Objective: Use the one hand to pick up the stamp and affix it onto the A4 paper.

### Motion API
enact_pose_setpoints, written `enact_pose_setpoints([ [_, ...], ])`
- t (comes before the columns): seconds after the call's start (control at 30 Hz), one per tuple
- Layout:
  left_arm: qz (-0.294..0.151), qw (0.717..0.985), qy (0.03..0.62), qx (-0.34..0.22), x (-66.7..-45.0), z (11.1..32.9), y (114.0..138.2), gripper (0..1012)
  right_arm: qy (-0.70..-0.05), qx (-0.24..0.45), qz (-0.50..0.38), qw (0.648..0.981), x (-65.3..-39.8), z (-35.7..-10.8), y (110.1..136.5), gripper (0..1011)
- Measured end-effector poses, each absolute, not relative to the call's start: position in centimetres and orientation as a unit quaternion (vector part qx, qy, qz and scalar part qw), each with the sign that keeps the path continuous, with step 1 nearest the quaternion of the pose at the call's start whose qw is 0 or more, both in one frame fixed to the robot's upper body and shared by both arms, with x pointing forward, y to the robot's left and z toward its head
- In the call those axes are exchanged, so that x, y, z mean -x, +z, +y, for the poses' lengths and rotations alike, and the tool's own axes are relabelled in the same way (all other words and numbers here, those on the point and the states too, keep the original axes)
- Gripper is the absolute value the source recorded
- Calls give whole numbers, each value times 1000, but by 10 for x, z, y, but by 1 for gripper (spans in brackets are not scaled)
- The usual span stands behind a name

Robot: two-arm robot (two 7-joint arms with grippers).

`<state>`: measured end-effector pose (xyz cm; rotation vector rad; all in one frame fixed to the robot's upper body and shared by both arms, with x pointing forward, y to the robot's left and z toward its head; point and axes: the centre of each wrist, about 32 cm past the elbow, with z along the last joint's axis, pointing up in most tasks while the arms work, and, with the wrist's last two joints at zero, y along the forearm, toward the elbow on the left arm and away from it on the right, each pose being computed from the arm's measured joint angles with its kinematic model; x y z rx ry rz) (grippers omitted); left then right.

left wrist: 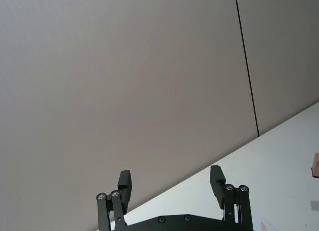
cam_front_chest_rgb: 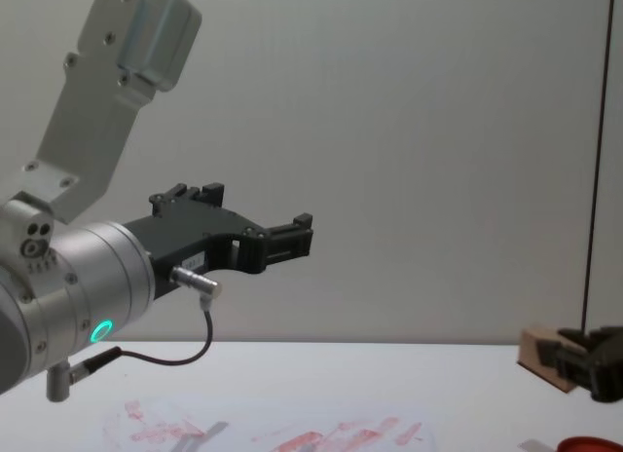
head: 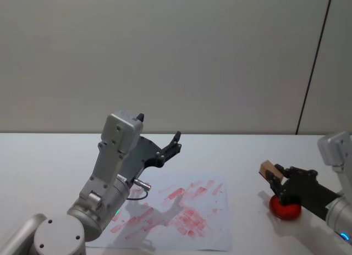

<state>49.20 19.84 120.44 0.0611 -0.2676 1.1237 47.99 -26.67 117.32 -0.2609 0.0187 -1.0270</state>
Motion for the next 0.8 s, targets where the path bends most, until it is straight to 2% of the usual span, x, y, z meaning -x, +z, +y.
enact_pose_setpoints([
  [0.8,-126,837,531,-29,-492,198,1204,1003,-494,152,47,855,-485,-284,1156,217],
])
